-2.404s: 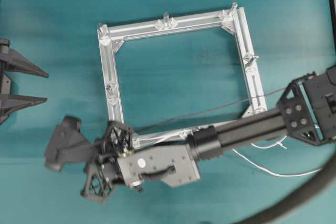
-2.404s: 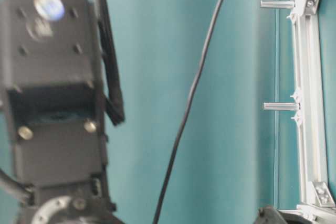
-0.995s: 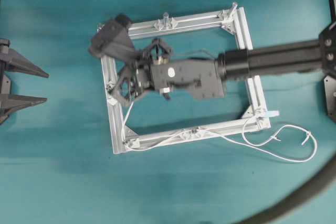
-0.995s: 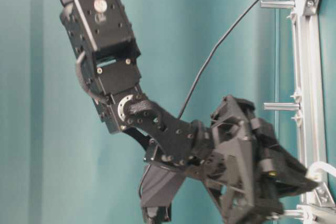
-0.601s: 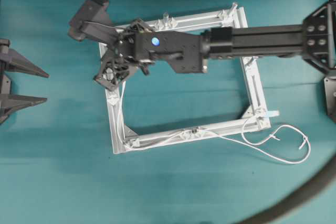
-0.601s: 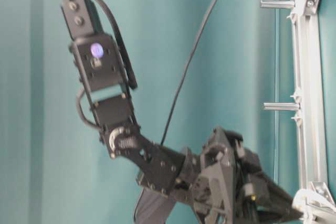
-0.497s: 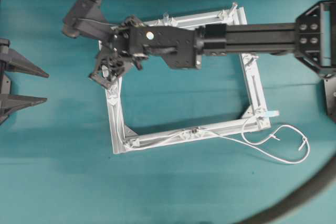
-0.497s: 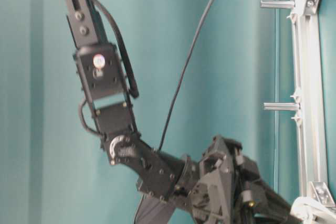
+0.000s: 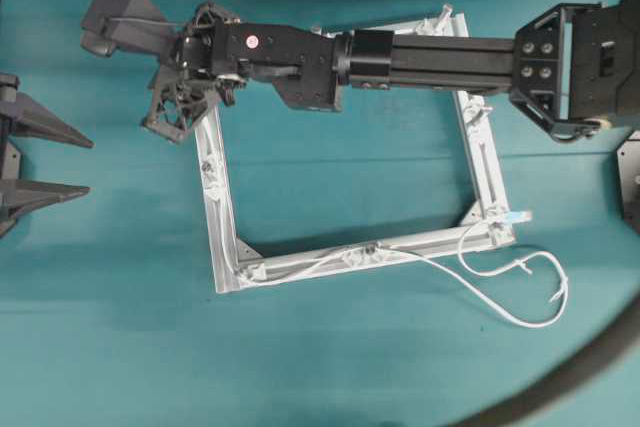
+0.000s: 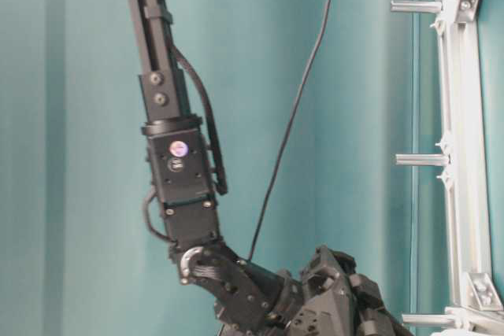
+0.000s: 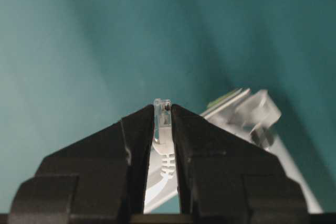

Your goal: Move the cable alternately left and right between 8 pins so it hooks onto each one.

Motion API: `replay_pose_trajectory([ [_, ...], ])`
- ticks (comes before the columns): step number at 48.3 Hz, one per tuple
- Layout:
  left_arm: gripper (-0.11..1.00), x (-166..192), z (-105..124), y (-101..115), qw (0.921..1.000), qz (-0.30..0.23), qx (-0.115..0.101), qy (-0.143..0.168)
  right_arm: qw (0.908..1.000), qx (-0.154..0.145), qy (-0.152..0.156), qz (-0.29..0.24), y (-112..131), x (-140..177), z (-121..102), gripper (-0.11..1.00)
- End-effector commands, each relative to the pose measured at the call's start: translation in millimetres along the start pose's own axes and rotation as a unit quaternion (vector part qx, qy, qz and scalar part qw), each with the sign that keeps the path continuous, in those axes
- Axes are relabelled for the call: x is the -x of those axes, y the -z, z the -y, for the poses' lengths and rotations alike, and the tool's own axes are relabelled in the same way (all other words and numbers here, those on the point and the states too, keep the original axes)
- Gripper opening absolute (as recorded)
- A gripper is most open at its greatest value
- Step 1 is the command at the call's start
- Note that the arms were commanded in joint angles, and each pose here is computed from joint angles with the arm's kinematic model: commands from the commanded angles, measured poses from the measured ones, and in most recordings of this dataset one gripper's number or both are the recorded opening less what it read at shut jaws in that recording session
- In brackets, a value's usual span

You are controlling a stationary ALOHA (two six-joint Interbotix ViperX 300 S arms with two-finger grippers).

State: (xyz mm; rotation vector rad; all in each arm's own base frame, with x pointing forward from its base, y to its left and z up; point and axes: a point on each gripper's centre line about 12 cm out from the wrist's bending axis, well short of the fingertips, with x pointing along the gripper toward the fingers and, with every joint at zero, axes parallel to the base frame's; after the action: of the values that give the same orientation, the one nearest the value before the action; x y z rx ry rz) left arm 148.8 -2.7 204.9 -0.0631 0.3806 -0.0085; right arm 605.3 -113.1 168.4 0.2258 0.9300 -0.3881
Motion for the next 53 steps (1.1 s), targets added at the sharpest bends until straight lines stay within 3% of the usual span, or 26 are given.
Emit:
replay_pose_trajectory([
  [1,0.75,0,1,-4,1.0000,0.004,0.001,0.001,0.9985,0.004,-0.006,0.054,-25,21,-1,0.14],
  [12,0.75,0,1,-4,1.0000,0.004,0.001,0.001,0.9939,0.019,0.034,0.103,-35,17,11,0.14],
  [17,0.75,0,1,-4,1.0000,0.004,0.001,0.001,0.9917,0.006,0.059,0.114,-36,11,21,0.14],
  [28,0.75,0,0,-4,1.0000,0.005,0.001,0.001,0.9886,-0.025,0.073,0.129,-39,3,36,0.14],
  [39,0.75,0,1,-4,1.0000,0.004,0.001,0.001,0.9846,-0.041,0.109,0.131,-40,3,57,0.14],
  [53,0.75,0,1,-4,1.0000,0.004,0.001,0.001,0.9786,-0.079,0.145,0.123,-36,12,63,0.14],
])
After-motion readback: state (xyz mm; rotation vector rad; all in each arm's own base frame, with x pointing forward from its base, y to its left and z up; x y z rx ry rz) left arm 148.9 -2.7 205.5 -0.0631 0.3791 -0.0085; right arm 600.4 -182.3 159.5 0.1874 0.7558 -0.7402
